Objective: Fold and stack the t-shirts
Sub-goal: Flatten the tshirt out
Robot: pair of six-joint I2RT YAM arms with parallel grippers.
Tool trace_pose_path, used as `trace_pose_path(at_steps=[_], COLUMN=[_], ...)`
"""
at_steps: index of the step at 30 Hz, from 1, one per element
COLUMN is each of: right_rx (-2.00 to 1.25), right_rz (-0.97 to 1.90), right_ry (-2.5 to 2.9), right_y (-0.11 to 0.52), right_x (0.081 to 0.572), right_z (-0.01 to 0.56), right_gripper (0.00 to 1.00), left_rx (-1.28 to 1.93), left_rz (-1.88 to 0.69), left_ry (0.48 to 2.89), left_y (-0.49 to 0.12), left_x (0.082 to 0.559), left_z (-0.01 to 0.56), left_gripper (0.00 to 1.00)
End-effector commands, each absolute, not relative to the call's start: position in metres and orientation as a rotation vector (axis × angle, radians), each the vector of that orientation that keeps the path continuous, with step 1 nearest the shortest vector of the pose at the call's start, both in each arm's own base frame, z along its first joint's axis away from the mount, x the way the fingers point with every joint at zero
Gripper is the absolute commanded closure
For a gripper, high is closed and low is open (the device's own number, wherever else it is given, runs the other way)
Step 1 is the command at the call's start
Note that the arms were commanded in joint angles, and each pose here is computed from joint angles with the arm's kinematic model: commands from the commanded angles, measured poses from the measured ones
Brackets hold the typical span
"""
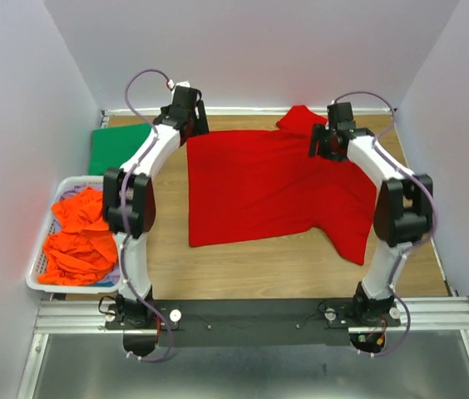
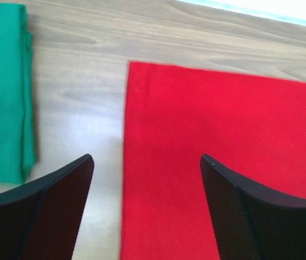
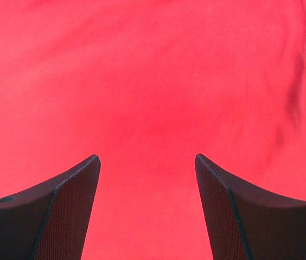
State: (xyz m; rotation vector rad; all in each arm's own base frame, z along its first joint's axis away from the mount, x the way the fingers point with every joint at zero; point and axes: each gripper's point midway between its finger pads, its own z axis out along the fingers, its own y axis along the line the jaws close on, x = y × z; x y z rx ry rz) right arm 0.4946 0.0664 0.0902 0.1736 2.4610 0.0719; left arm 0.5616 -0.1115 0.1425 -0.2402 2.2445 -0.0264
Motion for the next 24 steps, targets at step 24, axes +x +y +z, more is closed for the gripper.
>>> trace_pose_path(at_steps=[24], right_rx=[0.278], right_rz=[-0.711], right_ry=[2.767], right_y=[0.057], right_x=[0.211], right_z=[0.041], right_gripper=[0.22], left_rx=[-0.060], left_rz=[-0.001], left_ry=[2.114], left_y=[-0.125], left_x=[0.397], left_z=[0.139], left_gripper=[0.12])
